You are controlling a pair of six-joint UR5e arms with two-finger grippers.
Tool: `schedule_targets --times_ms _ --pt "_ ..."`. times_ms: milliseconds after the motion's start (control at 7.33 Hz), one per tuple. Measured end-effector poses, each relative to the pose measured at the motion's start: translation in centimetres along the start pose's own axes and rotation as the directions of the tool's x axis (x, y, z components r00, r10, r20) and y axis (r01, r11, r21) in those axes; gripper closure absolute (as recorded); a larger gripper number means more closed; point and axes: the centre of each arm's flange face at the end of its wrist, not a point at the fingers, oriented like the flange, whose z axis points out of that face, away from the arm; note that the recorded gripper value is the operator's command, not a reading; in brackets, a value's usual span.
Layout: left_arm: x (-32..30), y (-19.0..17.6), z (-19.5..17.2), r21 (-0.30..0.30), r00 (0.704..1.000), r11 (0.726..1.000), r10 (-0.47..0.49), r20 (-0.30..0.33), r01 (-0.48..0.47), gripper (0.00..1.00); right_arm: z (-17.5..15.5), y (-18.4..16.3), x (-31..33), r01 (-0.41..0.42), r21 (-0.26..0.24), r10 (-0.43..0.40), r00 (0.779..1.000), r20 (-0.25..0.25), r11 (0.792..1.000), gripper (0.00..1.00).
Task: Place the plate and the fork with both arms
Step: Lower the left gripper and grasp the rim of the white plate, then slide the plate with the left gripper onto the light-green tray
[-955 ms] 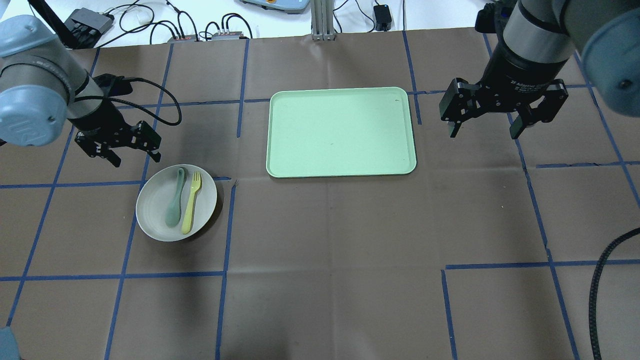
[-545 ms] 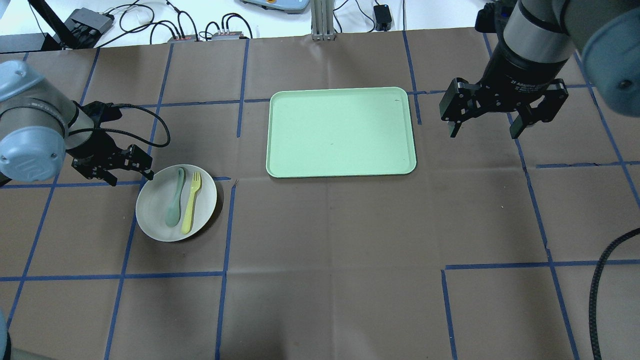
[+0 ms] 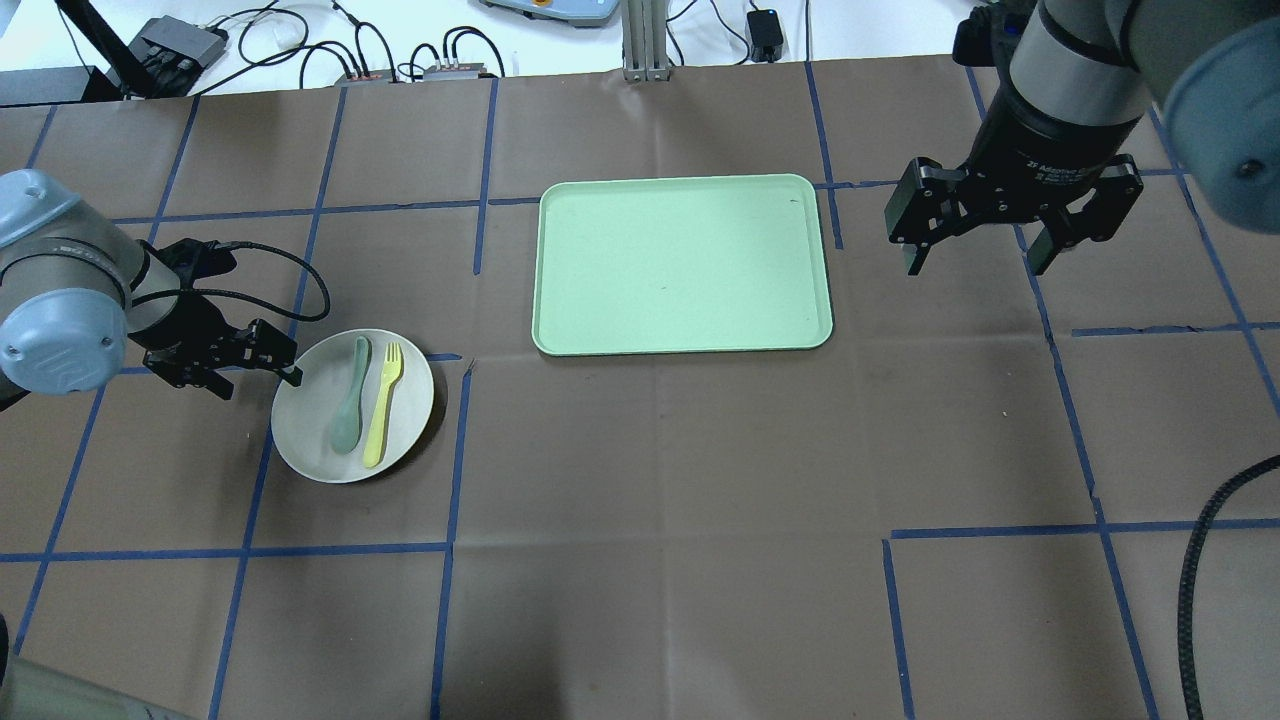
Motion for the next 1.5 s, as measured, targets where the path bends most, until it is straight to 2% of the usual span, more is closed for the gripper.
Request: schedule_targets --times_ms 409,545,955,1227,1364,1500 --pt "-0.1 0.2 1.4 -0.021 1.000 1.000 0.006 -0.024 -0.006 0.42 0.1 0.1 0.0 0.006 0.000 -0.006 1.000 -0.003 1.000 0.00" --pt "-0.2 0.2 1.5 -0.025 1.000 1.000 0.005 -0.024 -0.006 0.59 0.1 0.1 -0.1 0.006 -0.001 -0.006 1.000 -0.001 1.000 0.00" --pt "-0.5 0.2 1.7 -0.027 1.000 1.000 -0.003 -0.030 0.002 0.71 0.1 0.1 -0.1 0.006 -0.002 -0.006 1.000 0.004 1.000 0.00" --pt "-1.1 0.4 1.7 -0.028 0.999 0.999 -0.015 -0.034 0.014 0.90 0.2 0.1 -0.1 0.006 -0.005 -0.006 1.000 0.002 1.000 0.00" --pt "-1.1 0.4 1.7 -0.030 0.999 0.999 -0.018 -0.035 0.017 0.97 0.2 0.1 -0.1 0.007 -0.005 -0.007 1.000 0.001 1.000 0.00" --pt "-1.1 0.5 1.5 -0.029 0.999 0.999 -0.018 -0.036 0.017 1.00 0.2 0.1 0.0 0.007 -0.005 -0.007 1.000 0.000 1.000 0.00"
